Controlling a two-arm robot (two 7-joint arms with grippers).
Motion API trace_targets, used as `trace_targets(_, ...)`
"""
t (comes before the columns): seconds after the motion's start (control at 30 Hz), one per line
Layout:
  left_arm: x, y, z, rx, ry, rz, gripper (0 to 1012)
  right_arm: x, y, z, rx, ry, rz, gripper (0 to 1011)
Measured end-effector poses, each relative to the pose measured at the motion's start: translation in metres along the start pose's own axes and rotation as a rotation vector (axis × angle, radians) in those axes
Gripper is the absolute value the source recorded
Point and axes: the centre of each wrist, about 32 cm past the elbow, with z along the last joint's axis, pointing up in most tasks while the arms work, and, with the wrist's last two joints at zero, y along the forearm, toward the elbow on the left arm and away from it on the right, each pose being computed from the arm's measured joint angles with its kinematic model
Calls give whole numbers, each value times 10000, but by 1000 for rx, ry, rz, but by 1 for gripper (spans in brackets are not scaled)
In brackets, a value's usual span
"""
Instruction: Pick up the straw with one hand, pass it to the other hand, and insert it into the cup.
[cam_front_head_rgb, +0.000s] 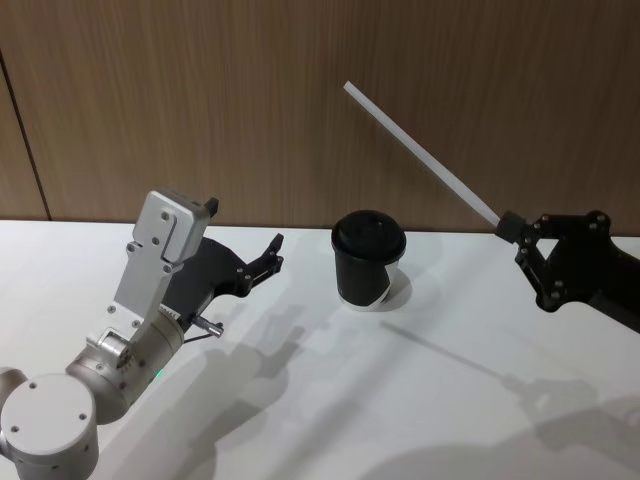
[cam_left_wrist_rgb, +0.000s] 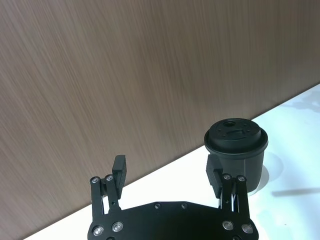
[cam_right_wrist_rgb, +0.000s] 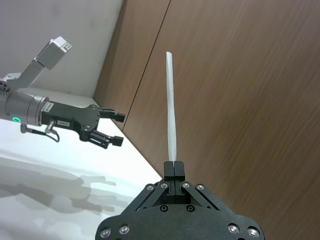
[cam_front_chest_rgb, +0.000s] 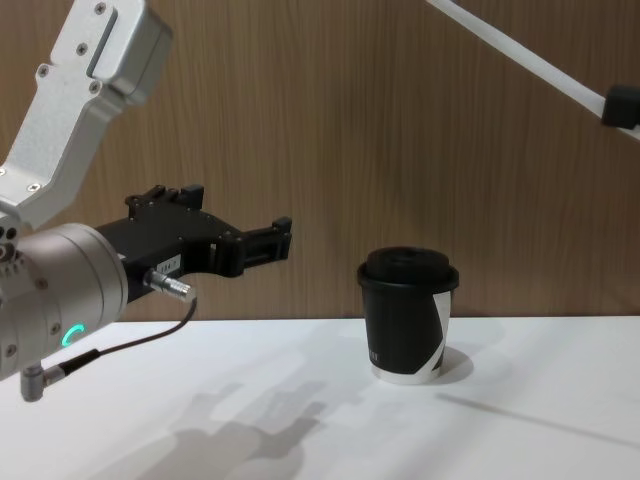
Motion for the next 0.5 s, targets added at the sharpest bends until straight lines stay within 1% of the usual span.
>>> trace_targets(0.37, 2, 0, 1, 0, 1, -1, 1003, -4, 21, 3, 8, 2, 9, 2)
trace_targets(0.43, 7, 0, 4, -1, 5, -3, 1003, -5, 24, 3, 8, 3, 10, 2)
trace_targets(0.5, 16, 0, 13, -2, 17, -9, 1003, -5, 26, 2, 9, 3, 11, 2)
